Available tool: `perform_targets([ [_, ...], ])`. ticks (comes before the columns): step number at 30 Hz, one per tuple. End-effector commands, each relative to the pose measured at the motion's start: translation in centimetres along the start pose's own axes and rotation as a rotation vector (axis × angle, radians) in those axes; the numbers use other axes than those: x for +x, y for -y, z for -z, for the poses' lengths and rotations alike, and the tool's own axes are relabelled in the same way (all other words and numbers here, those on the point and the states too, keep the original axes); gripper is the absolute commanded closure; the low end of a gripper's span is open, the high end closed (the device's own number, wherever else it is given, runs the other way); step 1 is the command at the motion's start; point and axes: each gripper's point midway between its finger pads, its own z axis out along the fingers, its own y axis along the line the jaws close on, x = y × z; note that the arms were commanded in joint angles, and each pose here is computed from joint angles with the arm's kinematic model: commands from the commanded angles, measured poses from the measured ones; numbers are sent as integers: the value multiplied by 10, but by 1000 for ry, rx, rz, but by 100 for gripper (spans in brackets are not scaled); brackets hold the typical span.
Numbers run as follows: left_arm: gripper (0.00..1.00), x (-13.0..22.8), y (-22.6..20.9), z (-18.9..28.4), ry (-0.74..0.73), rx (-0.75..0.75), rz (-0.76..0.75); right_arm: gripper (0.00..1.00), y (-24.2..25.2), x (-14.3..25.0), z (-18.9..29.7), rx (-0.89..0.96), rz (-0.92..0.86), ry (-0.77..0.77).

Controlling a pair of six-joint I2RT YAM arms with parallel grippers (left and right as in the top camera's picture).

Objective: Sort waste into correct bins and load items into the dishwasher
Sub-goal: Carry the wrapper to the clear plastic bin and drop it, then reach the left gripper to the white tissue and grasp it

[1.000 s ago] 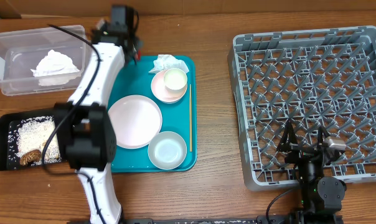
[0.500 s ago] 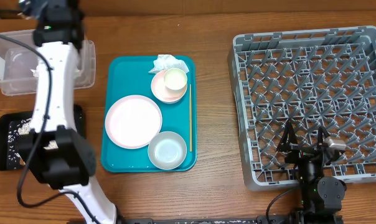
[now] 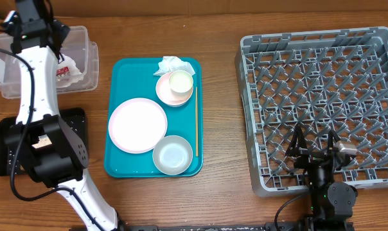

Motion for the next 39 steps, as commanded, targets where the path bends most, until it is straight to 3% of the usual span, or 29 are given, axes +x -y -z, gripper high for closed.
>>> perform_targets([
  [1,0,28,66,47,-121,283,-123,0,1,1,0,-1,4,6],
  [4,0,77,112,73,-255,482,-251,0,1,1,0,-1,4,6],
  [7,0,107,132,83,-269,494,-313,0,1,1,0,-1,4,6],
  [15,0,197,166,98,-303,574,-707,0,1,1,0,-1,4,6],
  [28,0,311,141,52,-524,490,-918,0,1,1,0,-1,4,6],
  [34,3,340,131,45,-575,457,-968,0,1,1,0,-1,4,6],
  [39,7,341,126,39,-551,412,-989,0,1,1,0,-1,4,6],
])
